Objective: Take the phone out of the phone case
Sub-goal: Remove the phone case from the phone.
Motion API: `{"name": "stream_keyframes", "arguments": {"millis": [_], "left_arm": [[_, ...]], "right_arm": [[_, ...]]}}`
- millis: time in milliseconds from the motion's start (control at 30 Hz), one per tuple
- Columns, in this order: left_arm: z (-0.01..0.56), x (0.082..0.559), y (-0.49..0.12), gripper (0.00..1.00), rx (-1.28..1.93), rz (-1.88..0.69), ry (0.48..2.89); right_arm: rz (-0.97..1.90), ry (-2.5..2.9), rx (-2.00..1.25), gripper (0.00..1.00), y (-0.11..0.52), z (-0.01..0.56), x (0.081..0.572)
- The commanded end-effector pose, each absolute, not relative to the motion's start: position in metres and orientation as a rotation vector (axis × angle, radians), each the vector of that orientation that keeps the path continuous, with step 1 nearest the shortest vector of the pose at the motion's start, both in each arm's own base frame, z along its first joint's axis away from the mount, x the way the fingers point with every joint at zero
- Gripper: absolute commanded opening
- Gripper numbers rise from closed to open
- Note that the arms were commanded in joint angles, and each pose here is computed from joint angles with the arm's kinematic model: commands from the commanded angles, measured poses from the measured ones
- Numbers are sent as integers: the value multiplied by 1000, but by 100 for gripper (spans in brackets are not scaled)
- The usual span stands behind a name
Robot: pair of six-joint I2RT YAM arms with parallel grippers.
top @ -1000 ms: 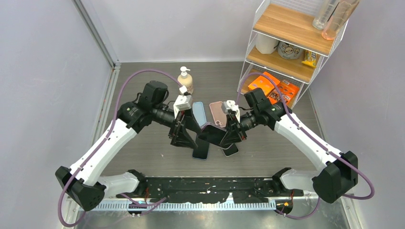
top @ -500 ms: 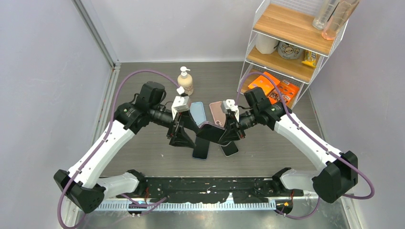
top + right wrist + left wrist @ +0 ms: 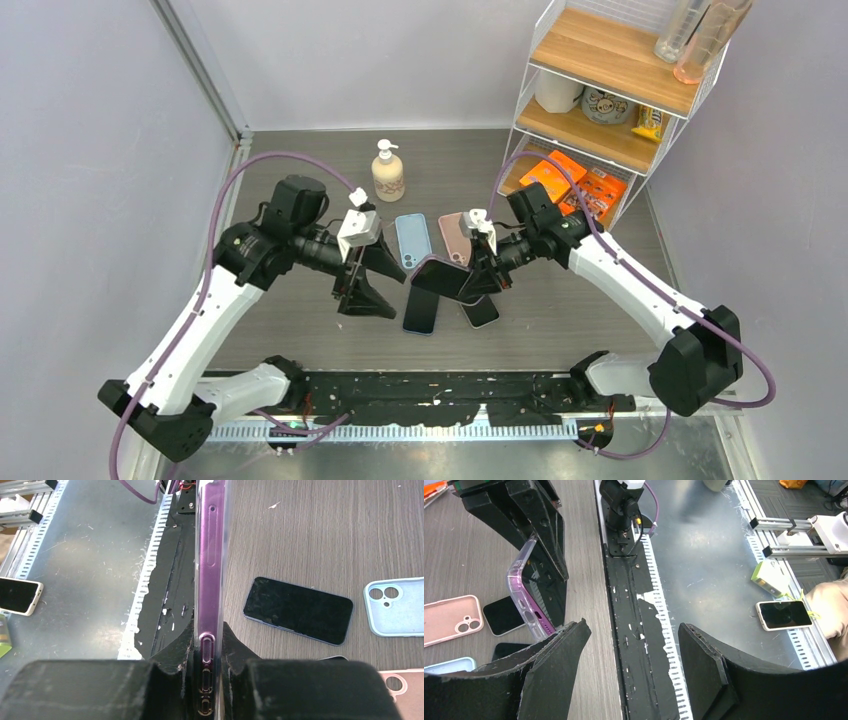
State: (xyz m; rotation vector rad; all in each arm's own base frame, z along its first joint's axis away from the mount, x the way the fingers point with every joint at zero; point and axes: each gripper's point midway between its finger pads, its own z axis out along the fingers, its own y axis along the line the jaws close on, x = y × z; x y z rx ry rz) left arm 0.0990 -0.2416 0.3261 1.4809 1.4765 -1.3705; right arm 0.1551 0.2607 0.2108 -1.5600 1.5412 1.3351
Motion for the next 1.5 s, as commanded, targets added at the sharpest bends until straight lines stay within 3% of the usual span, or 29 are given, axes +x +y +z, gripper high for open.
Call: {"name": "stream_keyframes", "arguments": {"millis": [0, 400, 1467], "left_arm": [[329, 95, -240, 76, 1484, -1379, 1452], [289, 128, -251, 76, 1352, -1312, 1625], [293, 120, -249, 74, 1401, -1319, 1583]], "right_arm": [[1351, 1427, -1568, 5, 267, 235, 156], [1390, 1410, -1551, 5, 269, 246, 153], [1325, 1486, -1506, 5, 270, 235, 166]]}}
